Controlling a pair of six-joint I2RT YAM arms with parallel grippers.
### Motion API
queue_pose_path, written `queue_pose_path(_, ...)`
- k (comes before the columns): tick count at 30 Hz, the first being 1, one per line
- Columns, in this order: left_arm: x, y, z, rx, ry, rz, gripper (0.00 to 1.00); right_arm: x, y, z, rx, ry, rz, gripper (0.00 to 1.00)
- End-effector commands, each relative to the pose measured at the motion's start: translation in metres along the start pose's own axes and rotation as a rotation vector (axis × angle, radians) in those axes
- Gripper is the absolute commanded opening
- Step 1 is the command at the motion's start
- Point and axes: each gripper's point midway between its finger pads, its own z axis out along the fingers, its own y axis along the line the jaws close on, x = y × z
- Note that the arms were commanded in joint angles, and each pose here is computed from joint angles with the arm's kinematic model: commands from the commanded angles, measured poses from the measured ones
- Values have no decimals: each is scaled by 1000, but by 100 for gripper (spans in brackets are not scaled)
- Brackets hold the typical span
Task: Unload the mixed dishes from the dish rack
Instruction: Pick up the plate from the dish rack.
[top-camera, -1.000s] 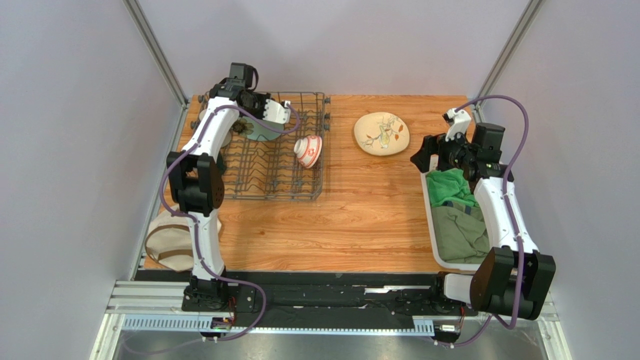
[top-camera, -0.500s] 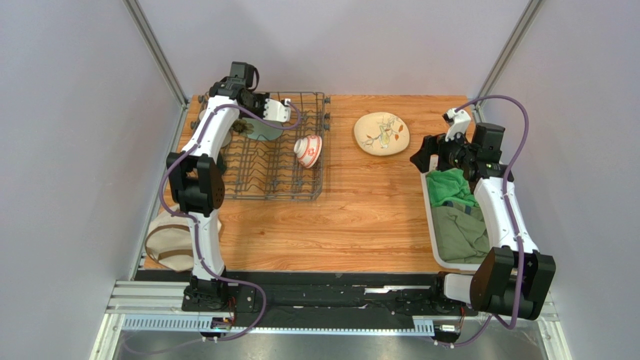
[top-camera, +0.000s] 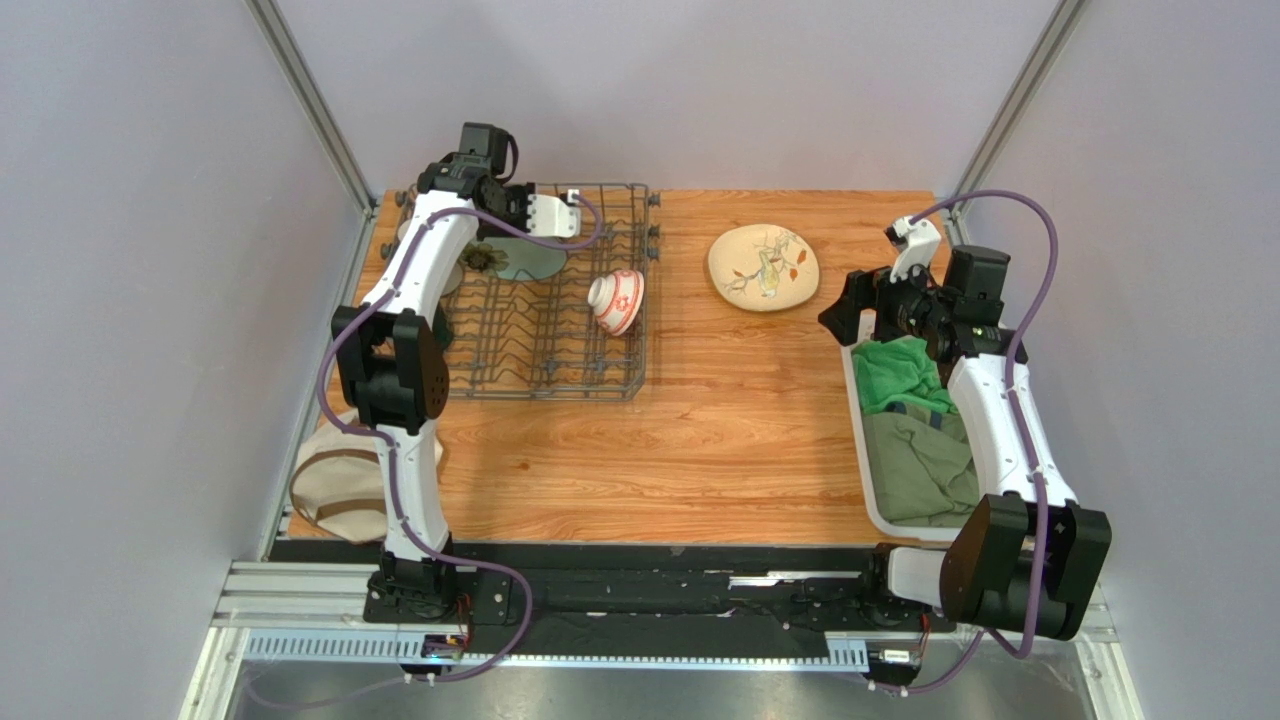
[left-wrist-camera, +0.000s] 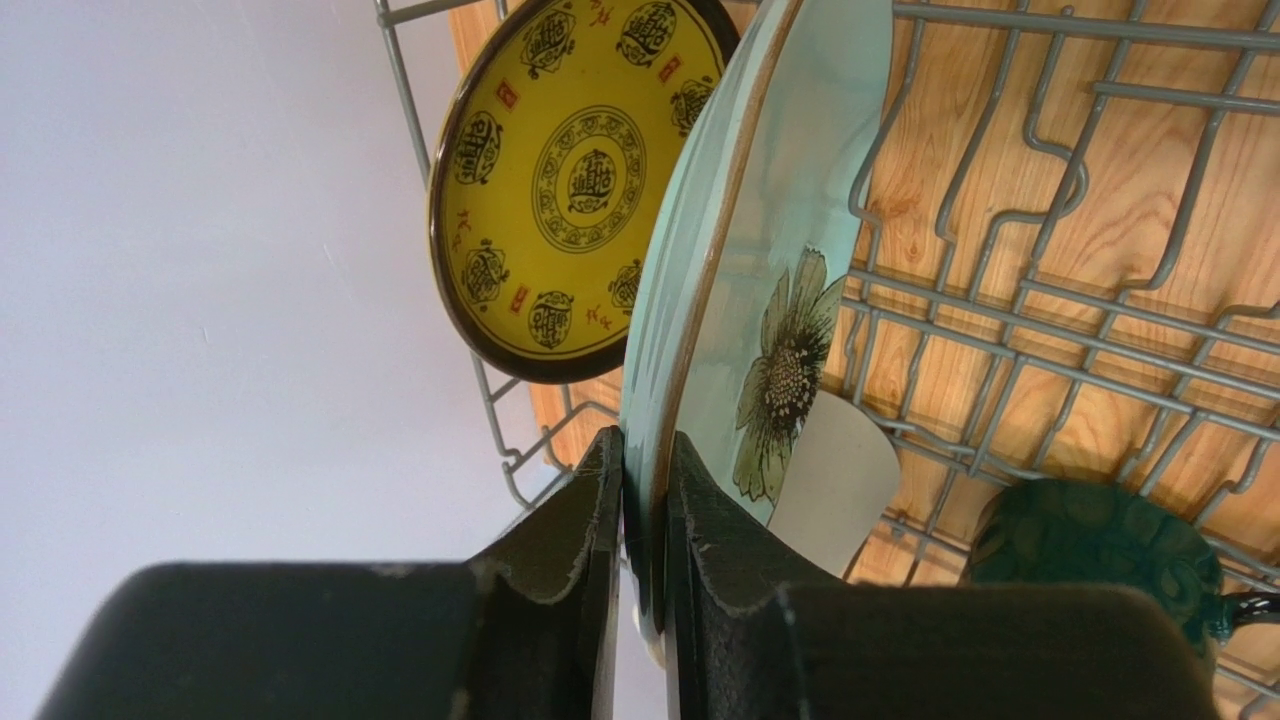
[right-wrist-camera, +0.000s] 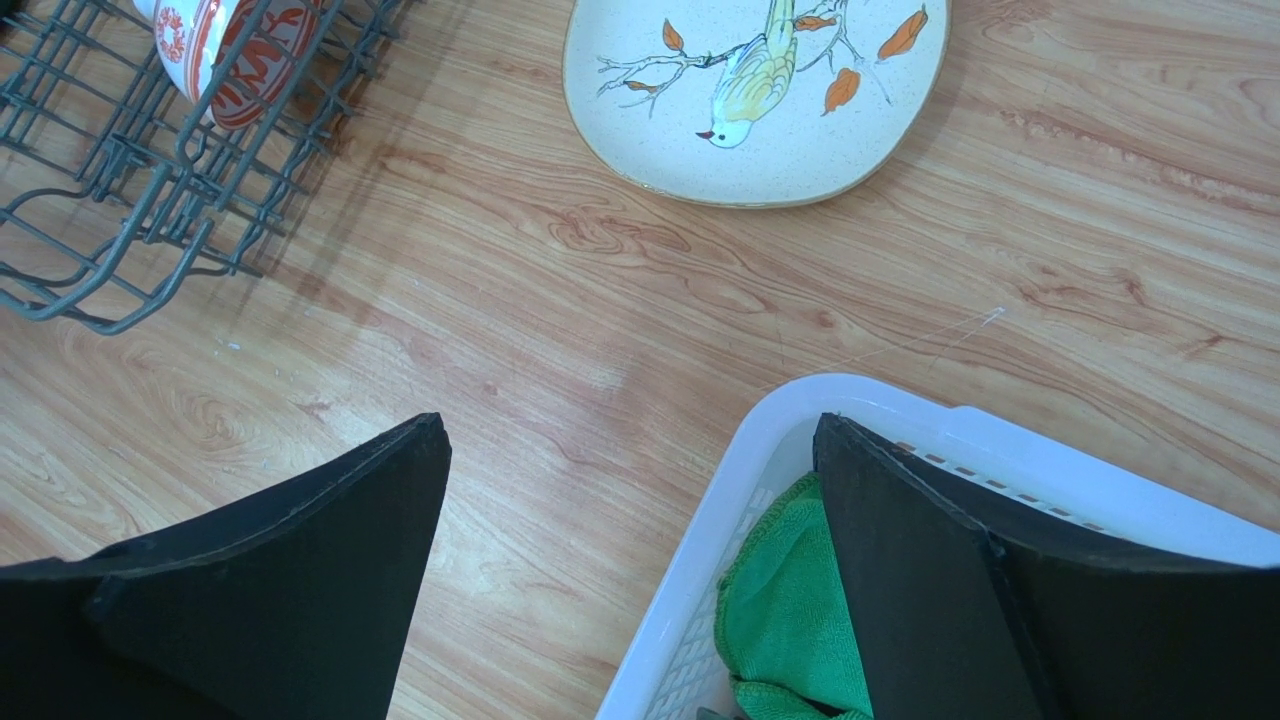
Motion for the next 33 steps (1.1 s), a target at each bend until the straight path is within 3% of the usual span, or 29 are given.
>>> queue_pose_path(1, 7, 19, -43, -78, 47, -56, 0, -11, 5, -1, -22, -44, -37, 96)
queue_pose_path(15, -5, 53, -83, -241, -1, -81, 0, -10, 7, -1, -33, -43, -37, 96)
queue_pose_path(33, -24, 66, -125, -327, -97, -89, 0, -10, 8, -1, -40, -42, -32, 96)
